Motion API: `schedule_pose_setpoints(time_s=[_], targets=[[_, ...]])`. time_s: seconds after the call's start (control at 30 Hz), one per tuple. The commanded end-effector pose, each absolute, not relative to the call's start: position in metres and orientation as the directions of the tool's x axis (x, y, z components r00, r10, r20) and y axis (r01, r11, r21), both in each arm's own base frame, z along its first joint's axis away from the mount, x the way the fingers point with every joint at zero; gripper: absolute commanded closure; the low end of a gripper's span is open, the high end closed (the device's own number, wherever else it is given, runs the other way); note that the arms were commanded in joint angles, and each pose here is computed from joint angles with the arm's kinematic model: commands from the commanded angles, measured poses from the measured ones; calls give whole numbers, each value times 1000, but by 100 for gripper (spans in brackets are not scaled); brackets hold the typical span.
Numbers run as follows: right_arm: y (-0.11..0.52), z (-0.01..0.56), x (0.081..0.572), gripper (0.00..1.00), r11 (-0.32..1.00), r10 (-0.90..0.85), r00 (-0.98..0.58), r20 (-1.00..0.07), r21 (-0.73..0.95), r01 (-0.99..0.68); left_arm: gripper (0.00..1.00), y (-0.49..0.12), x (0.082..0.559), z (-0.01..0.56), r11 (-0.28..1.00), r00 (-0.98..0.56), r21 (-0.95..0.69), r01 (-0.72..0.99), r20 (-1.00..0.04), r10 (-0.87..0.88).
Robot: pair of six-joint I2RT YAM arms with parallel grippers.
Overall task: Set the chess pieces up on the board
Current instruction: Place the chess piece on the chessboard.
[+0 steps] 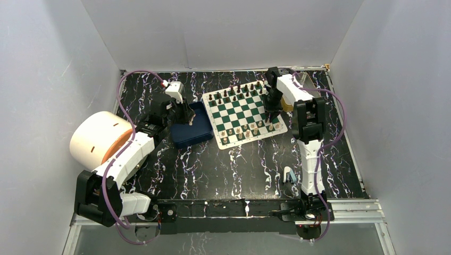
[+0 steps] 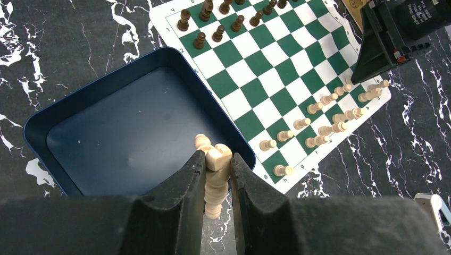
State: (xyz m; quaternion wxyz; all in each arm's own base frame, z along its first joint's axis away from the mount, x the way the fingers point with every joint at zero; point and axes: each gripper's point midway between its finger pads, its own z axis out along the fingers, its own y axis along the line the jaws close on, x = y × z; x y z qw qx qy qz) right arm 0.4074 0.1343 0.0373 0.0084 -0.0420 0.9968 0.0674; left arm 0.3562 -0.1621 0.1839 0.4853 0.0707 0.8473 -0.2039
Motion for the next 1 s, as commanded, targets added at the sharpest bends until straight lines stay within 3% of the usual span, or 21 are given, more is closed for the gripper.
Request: schedule_pose_setpoints(time_s=[0.0,0.4,0.8,0.97], targets=[[137,51,416,67,985,-82,-995,-49,151,-89,100,-164,356,210,899,-463,-274,343,-882,-92],[145,100,421,57,974,-64,-985,-158,204,-96,100,-165,358,205,899,-485,-304,316,-866,-122],[208,187,417,53,808,66,-860,-507,533,-252,100,-191,367,234,812,-547,-522,263,-774,-321],[241,248,404,51,604,179,-743,-644,669,-434,100,-213,357,249,699,-576,-633,334,-724,-380]])
